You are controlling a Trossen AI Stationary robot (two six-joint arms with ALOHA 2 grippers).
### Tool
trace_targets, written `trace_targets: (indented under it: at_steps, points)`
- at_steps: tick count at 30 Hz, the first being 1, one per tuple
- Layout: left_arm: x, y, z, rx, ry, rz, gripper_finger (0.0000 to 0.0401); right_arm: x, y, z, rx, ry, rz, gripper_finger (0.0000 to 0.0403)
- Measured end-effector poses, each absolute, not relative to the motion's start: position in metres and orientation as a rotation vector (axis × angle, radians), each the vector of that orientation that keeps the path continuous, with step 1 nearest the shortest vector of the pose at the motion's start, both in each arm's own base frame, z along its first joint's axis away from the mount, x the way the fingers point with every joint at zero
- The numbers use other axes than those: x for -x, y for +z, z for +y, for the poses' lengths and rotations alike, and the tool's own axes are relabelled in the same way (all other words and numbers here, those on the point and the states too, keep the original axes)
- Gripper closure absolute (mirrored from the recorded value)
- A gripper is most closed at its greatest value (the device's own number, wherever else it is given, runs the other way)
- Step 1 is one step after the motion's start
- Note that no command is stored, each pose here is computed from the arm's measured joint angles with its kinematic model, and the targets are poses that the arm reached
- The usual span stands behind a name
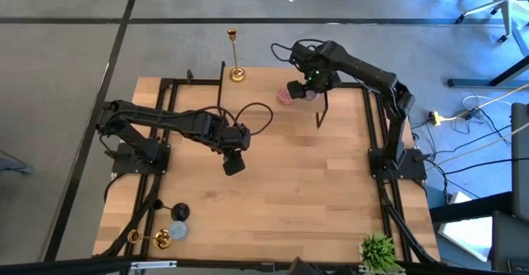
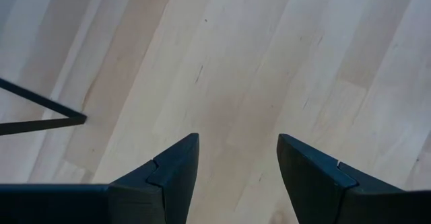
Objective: Pick & Place candle stick holders
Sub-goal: Put the white candle on the shelf
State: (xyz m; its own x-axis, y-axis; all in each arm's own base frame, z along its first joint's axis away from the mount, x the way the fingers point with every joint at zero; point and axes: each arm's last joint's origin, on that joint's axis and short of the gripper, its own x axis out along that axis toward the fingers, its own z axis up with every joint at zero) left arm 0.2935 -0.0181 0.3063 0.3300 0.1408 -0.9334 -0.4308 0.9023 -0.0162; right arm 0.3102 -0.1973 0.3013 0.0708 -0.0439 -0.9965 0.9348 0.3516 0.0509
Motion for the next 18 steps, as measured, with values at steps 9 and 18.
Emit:
trace_targets:
  at_steps: [9,18]
  points:
    - [-0.2935,0.3064,-0.0181,0.269,0.371,1.182,0.0203,-0.3117,0.3012,-0.1936,-0.950,-0.887,1.287,0.0091]
    - [-0.2934,0.3063,-0.0181,0.262,0.367,1.184,0.0203,-0.3135,0.3012,-0.1902,-0.935,-0.881,1.295,0.0088]
